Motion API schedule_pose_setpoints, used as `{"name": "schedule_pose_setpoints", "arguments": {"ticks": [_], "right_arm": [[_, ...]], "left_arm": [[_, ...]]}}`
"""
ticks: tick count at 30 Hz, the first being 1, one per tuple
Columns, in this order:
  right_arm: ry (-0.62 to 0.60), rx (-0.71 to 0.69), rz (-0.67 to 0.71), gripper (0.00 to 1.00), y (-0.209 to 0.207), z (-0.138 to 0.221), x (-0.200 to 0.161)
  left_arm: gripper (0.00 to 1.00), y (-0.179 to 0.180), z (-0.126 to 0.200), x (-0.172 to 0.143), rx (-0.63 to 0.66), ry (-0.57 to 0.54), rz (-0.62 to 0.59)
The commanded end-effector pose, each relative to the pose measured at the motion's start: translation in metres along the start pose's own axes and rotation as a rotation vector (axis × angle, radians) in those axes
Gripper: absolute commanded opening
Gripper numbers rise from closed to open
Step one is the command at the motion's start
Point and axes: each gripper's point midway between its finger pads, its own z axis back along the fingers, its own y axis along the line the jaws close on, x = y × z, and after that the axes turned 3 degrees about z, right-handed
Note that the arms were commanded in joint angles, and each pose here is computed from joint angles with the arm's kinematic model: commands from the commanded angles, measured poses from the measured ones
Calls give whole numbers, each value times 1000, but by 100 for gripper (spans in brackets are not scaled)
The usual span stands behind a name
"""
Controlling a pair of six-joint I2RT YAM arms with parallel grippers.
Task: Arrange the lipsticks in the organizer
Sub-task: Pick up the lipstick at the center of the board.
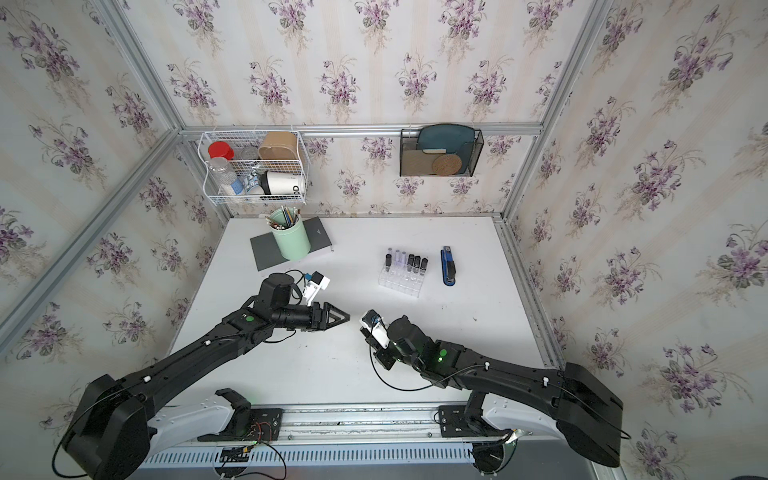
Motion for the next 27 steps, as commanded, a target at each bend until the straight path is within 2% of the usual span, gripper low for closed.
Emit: {"name": "schedule_pose_setpoints", "arguments": {"ticks": [1,6,12,16,21,25,27], "right_arm": [[-23,-42,-3,16,-6,-2,6],[-20,-38,57,17,-4,-10,8],[-30,-27,88,18,-1,-17,18],[-40,-25,91,18,-1,-20,23],[-41,-28,93,18,-1,-21,24],[-52,-35,94,18,-2,-21,28],[-51,-37,92,20,-2,-22,29]], "left_arm": [[71,0,-8,0,-9,16,-23],[69,-7,-27,-6,-58,93,-16],[62,-12,-38,-9,-96,141,-21],[56,-8,-39,-10,-77,154,-31],[42,-8,-38,-10,-64,167,-51],[42,-5,-37,-10,-29,184,-76],[36,-5,-37,-11,-22,191,-82]]}}
